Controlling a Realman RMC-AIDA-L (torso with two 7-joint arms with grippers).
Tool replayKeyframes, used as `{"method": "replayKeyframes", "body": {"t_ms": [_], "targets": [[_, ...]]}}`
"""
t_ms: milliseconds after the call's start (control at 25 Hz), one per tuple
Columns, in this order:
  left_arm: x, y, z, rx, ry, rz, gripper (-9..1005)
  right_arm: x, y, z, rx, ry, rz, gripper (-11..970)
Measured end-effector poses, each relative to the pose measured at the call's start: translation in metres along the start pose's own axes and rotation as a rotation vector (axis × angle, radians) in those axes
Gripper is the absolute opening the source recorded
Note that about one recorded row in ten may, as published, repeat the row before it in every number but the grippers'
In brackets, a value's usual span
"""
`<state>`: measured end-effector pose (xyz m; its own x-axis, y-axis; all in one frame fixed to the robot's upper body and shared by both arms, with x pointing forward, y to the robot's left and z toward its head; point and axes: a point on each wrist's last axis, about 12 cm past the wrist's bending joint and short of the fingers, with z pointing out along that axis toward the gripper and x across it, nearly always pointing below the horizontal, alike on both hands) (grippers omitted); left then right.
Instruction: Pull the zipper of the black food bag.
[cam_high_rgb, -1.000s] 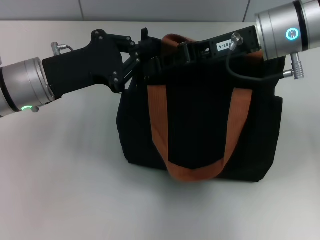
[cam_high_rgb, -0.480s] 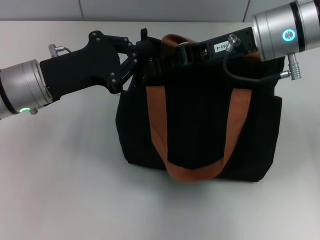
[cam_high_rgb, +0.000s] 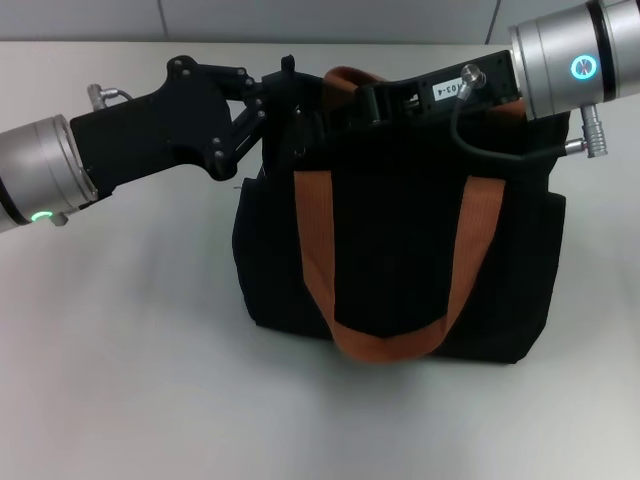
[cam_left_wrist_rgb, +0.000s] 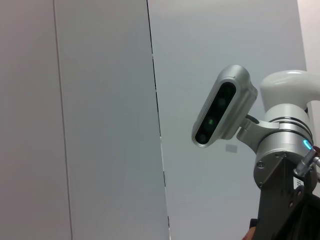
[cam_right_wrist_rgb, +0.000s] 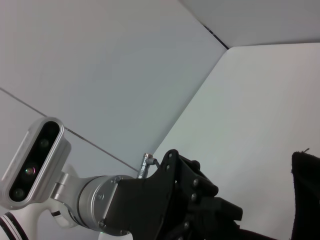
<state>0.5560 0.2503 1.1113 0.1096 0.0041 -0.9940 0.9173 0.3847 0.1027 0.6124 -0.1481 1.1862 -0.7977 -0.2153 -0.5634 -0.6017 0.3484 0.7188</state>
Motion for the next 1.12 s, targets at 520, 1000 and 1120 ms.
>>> {"method": "replayKeyframes", "body": {"t_ms": [520,1000,1120], "targets": [[-0.0010,0.0004,-0.0007,0.003,0.000,-0.011,29,-0.0009,0.0009,0.0002,-0.001,-0.001,-0.004,216],[-0.0033,0.0024,0.0006,0.005,-0.005,-0.008,29,-0.0033,0.0021,0.0008,-0.002,-0.005,-0.010,247],[-0.0040,0.0023,0.0014,0.009,-0.008,-0.007,29,-0.0041,0.0028,0.0016,-0.002,-0.002,-0.014,297]]}}
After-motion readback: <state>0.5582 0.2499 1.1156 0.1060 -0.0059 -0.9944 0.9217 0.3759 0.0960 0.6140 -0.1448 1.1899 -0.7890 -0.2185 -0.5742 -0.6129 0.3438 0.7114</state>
